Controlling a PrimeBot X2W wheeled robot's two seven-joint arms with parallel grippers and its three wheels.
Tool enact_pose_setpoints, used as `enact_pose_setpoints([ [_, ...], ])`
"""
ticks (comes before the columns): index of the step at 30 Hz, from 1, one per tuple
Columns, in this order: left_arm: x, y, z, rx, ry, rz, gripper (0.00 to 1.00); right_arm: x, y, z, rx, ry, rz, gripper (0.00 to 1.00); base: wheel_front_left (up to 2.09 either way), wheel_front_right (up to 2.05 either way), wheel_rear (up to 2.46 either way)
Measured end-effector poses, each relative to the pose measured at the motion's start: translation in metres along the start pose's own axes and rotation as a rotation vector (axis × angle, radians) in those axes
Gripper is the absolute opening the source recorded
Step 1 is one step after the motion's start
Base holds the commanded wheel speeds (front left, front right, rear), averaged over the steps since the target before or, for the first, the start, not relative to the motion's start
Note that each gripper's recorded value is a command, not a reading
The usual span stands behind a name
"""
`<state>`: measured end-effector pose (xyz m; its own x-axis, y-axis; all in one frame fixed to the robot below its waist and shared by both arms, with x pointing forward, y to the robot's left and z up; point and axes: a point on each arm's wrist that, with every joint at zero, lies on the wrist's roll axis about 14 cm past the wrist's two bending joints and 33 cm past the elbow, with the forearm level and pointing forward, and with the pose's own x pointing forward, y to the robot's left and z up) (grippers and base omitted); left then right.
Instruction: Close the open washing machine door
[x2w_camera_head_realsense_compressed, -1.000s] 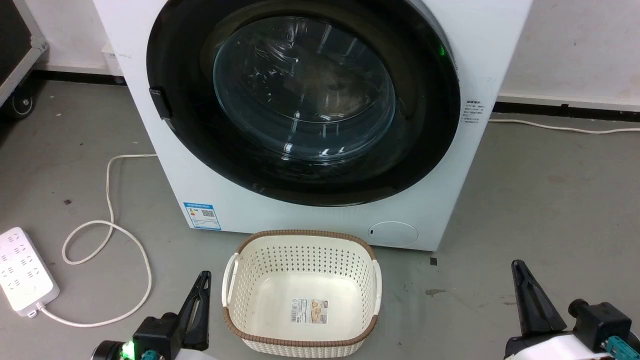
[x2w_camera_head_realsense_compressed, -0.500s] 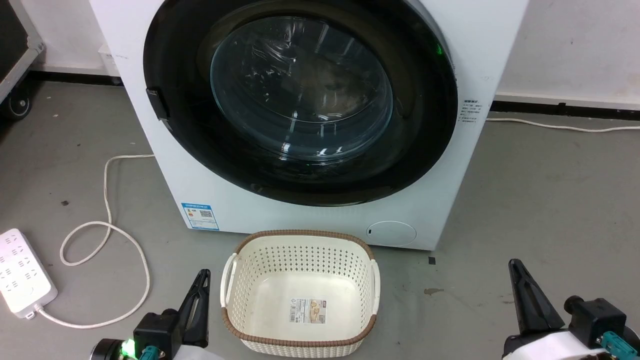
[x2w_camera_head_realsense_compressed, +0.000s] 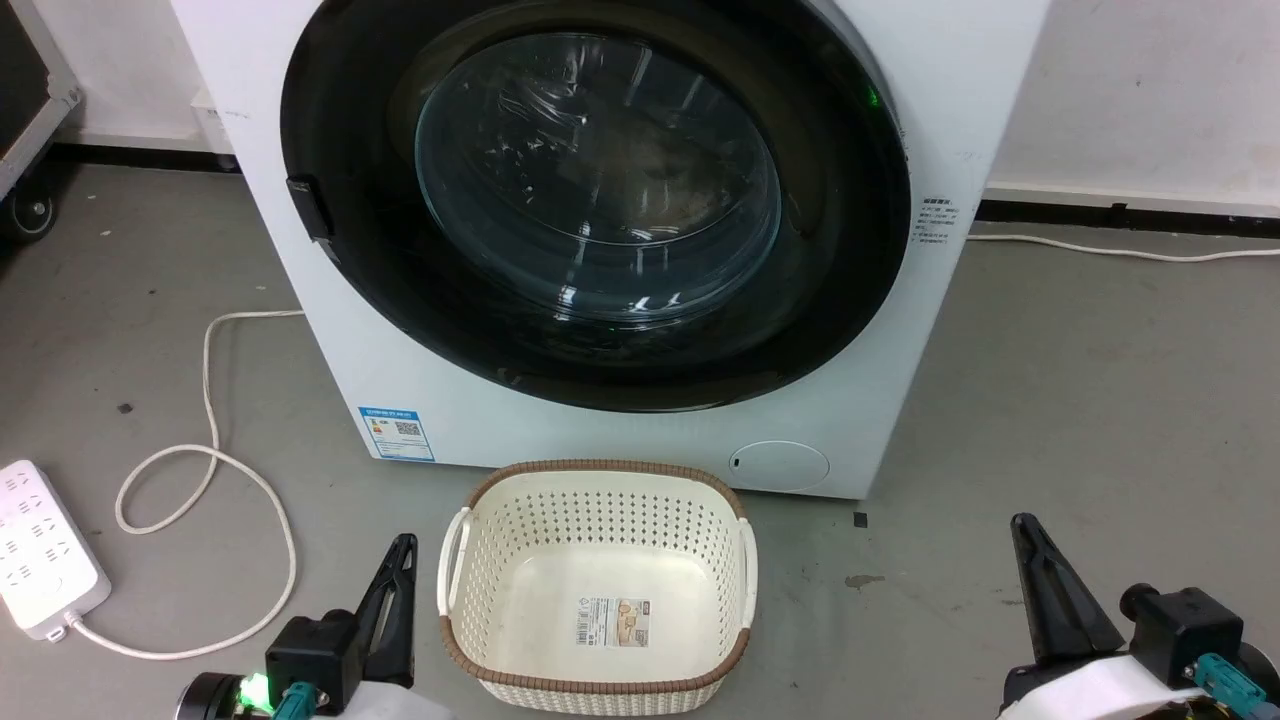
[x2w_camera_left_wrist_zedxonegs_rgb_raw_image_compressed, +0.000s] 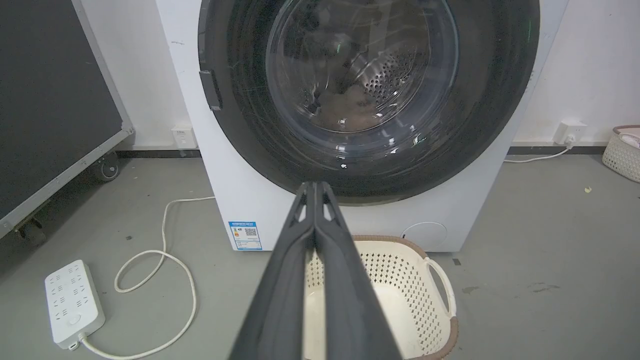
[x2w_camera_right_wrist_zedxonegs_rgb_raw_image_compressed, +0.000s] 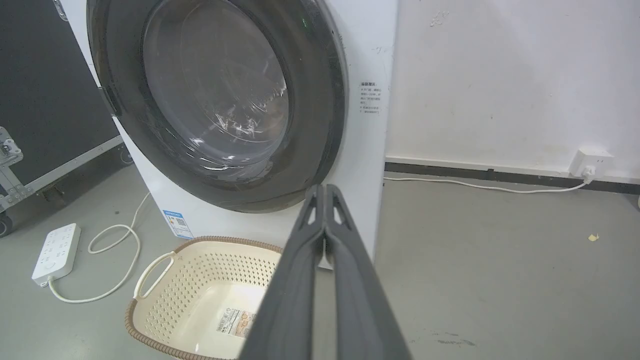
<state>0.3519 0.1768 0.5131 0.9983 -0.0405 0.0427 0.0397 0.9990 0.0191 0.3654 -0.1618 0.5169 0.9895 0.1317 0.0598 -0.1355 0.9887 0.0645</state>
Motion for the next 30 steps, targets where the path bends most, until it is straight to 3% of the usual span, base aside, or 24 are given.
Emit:
enact_pose_setpoints([
  [30, 0.0079, 0.0019, 0.0032, 0.014, 0.027, 0.017, 0.00, 0.0008, 0.0006, -0.0002, -0.046, 0.042, 0.001, 0.00, 0.00, 0.00, 0.00],
])
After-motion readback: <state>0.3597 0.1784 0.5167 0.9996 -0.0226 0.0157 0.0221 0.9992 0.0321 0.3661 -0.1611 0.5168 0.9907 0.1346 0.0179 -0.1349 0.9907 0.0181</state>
